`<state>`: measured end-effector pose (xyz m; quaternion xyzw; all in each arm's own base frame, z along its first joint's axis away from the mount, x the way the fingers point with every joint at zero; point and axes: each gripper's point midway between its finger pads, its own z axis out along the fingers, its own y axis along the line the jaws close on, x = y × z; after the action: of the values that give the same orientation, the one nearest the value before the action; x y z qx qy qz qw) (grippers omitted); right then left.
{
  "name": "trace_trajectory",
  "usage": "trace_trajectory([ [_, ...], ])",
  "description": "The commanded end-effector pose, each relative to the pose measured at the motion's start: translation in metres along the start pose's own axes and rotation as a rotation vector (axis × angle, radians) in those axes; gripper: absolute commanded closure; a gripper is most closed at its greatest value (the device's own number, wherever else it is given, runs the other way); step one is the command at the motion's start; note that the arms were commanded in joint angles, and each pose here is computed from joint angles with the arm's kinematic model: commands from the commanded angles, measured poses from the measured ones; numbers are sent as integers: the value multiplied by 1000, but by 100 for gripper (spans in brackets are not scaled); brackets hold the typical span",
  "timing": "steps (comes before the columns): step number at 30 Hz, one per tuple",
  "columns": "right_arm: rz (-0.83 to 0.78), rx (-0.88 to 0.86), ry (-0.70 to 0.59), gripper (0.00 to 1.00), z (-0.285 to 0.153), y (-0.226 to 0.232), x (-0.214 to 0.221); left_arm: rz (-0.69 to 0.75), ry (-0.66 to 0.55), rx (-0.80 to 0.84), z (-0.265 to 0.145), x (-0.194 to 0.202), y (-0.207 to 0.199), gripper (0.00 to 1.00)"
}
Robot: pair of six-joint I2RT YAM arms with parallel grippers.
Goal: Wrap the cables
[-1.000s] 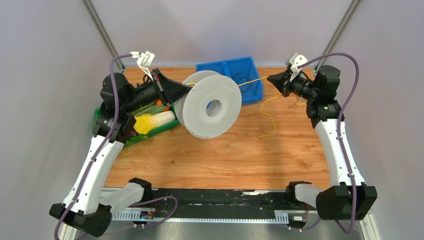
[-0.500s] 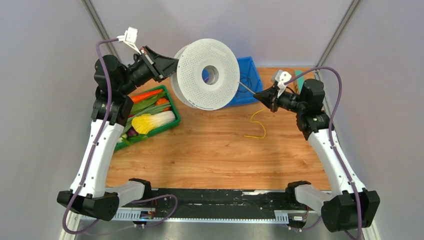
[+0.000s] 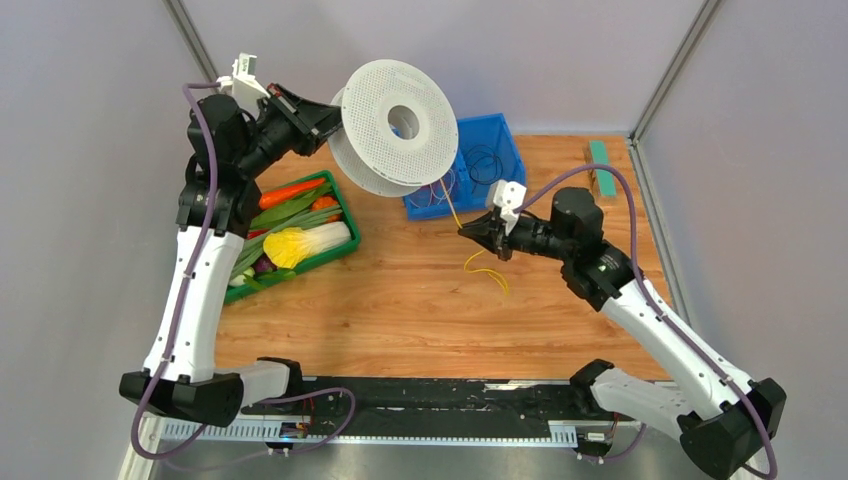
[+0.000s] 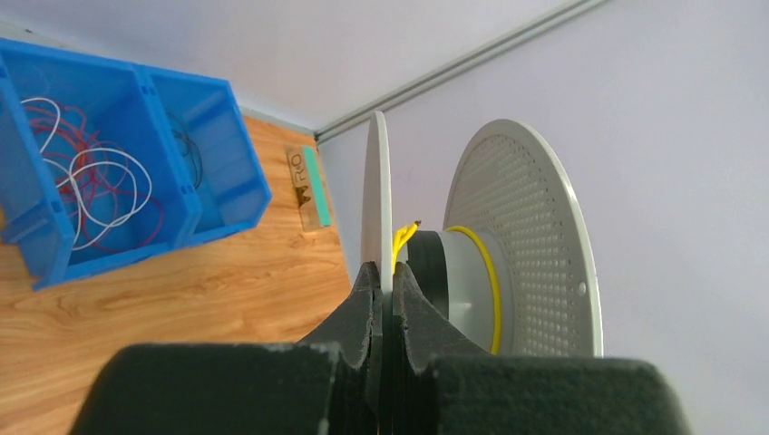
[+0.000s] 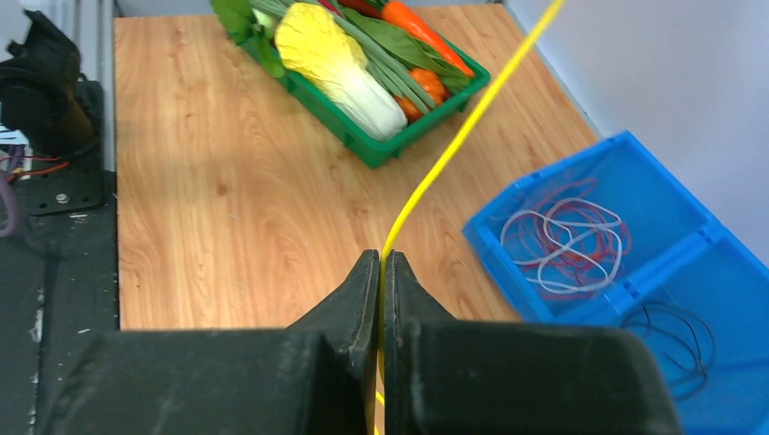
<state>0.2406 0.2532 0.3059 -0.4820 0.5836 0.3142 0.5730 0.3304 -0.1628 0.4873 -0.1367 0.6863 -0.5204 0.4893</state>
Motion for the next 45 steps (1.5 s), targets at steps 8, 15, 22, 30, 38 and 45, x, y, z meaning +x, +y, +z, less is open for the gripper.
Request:
trace_trajectory([
  [8,30,-121,73,94,22,45,-9,-41,-276,128,-18,-78,-54,100],
  [15,-79,-29,20,56,21,23,-20,39,-260,306,-35,-77,-101,100],
  [22,-91,44,8,9,23,5,-21,77,-267,387,-47,-79,-128,100],
  [30,-90,181,16,5,18,-25,19,122,-285,458,-58,-87,-158,100],
  [38,-185,241,54,6,15,-46,63,193,-293,522,-66,-96,-191,100],
  [45,-29,84,-50,6,38,-32,49,226,-296,585,-78,-92,-216,100],
])
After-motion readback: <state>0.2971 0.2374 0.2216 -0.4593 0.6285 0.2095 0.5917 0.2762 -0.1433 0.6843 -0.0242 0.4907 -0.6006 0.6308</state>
